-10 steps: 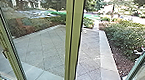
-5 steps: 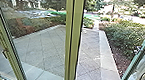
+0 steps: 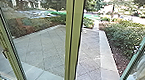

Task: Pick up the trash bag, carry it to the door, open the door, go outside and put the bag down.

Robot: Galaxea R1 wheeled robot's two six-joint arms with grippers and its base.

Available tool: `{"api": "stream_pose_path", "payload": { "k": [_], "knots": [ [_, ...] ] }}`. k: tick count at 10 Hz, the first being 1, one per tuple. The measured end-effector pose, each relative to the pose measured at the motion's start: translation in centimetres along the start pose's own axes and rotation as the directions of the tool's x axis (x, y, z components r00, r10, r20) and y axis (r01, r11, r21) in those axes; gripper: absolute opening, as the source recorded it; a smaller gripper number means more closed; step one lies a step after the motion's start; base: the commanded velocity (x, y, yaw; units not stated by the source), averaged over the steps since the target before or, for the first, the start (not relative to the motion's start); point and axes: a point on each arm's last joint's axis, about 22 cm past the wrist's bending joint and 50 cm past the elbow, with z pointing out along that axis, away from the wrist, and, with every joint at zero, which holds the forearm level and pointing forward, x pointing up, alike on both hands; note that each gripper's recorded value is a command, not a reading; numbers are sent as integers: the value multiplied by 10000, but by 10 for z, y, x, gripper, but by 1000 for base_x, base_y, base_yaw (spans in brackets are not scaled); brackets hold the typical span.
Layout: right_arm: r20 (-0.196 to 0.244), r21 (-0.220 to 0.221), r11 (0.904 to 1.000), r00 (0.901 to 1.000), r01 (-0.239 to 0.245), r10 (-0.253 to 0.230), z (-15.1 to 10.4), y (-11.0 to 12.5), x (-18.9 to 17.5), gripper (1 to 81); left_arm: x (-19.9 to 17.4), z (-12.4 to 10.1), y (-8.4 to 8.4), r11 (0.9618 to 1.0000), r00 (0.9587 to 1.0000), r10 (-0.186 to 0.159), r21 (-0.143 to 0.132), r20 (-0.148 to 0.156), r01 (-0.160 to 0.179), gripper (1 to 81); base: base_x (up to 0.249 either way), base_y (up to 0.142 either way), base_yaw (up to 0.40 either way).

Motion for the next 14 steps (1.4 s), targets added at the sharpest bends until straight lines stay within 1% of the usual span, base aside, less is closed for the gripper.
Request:
{"api": "stream_pose_path", "payload": {
  "k": [2,4,5,6,7,8,9,10,12,13,14],
  "knots": [
    [424,368,9990,9987,264,-279,51,-20,-45,811,1,0,0,10000,10000,4,4,-8,-4,10,0,0,0],
    [481,819,9950,9969,575,-616,93,-46,-83,811,4,-1,-2,10000,10000,29,28,-39,-29,10,0,0,0],
    [484,1049,9918,9957,736,-790,112,-60,-102,811,6,-1,-4,10000,10000,41,43,-58,-40,10,0,0,0],
    [458,1316,9864,9934,983,-1051,128,-76,-121,811,9,-1,-5,10000,9999,60,59,-81,-59,10,0,0,0],
    [373,1615,9787,9902,1266,-1342,144,-95,-139,811,11,-1,-5,10000,9999,70,59,-100,-70,10,0,0,0],
    [249,1977,9679,9863,1549,-1629,164,-122,-157,811,14,-1,-5,9999,9999,86,64,-143,-85,10,0,0,0],
    [171,2325,9572,9833,1724,-1812,180,-148,-172,811,16,-1,-5,9999,9998,94,68,-164,-93,10,0,0,0],
    [21,2806,9412,9804,1883,-1968,199,-185,-190,811,18,-1,-7,9999,9998,102,84,-187,-101,10,0,0,0],
    [-203,3744,9080,9807,1880,-1947,228,-260,-225,811,26,-2,-7,9998,9996,147,99,-251,-144,10,0,0,0],
    [-395,4110,8926,9819,1852,-1855,237,-291,-237,811,32,-2,-8,9998,9993,192,108,-336,-188,10,0,0,0],
    [-625,4374,8794,9819,1881,-1790,243,-317,-243,811,41,-3,-8,9995,9984,284,135,-496,-277,10,0,0,0]
  ]
}}
